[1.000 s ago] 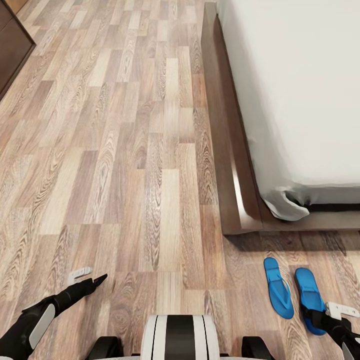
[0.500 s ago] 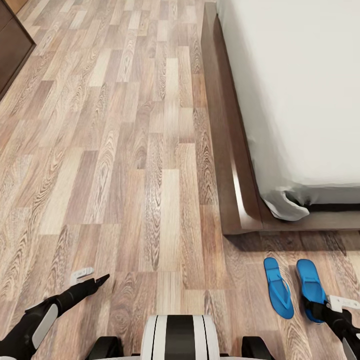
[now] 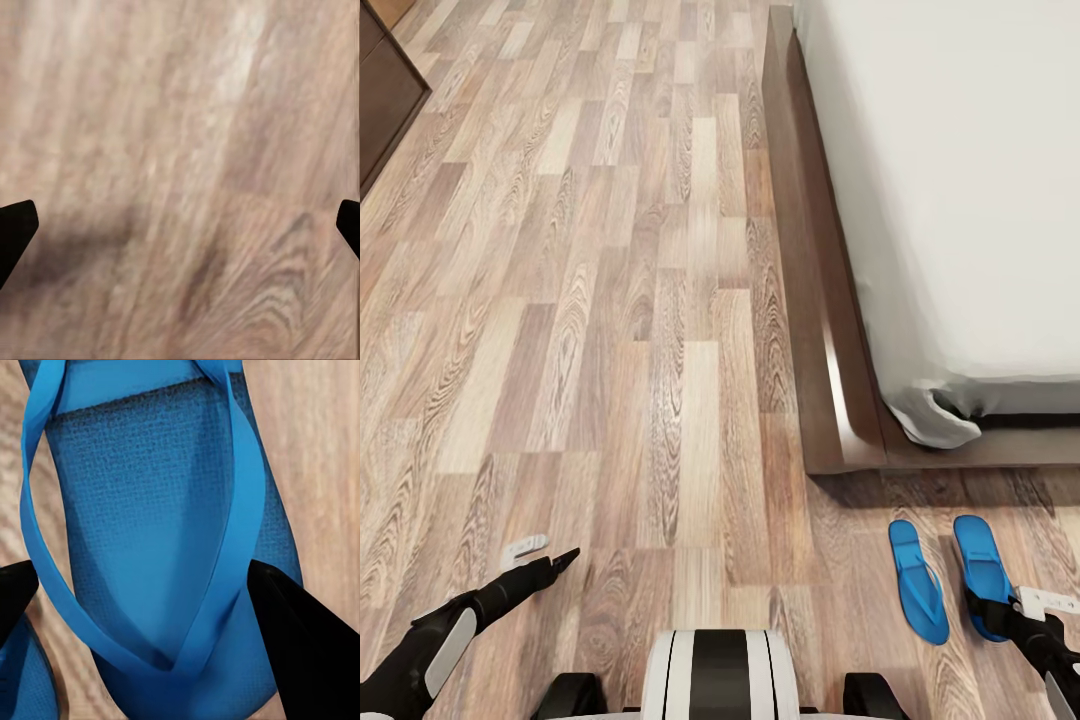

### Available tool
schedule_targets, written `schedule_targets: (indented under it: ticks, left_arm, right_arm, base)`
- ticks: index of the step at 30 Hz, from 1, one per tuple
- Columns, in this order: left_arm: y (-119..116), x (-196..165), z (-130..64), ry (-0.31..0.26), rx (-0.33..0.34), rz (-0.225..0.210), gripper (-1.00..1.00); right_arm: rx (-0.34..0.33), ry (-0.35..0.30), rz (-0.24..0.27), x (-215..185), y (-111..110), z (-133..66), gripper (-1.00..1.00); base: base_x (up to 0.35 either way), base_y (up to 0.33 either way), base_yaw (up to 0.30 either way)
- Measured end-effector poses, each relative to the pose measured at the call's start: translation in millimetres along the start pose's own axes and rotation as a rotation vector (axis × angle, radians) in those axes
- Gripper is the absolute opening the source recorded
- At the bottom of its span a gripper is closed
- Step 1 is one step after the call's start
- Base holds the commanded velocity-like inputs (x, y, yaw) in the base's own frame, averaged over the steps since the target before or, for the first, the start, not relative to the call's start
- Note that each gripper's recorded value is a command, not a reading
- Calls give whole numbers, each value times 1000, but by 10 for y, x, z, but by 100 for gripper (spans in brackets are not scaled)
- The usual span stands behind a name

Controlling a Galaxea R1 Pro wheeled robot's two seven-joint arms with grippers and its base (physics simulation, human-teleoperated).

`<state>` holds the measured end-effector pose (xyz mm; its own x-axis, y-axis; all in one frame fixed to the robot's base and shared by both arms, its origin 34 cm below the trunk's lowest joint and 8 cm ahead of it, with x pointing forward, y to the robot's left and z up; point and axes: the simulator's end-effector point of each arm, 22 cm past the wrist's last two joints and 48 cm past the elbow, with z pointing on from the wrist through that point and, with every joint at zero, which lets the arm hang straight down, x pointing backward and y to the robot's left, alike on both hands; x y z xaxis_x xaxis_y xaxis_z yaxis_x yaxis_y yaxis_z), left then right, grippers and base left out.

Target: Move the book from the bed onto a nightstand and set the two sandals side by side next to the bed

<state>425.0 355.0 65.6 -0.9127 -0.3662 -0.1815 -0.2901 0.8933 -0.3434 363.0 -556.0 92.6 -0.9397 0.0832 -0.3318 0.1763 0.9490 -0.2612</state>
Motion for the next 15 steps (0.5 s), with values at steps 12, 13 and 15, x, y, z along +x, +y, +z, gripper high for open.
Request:
schedule_targets:
  ticks: [12, 13, 15]
  left_arm:
    - [-19, 13, 13, 0, 1, -1, 100]
    - [-21, 15, 14, 1, 1, -2, 100]
    - [-18, 19, 14, 2, 0, -2, 100]
  right_arm:
    - [0, 1, 0, 4, 1, 1, -100]
    - [0, 1, 0, 4, 1, 1, -100]
    - [0, 2, 0, 7, 1, 1, -100]
  base:
    - [18, 0, 0]
    - [0, 0, 0]
    - [0, 0, 0]
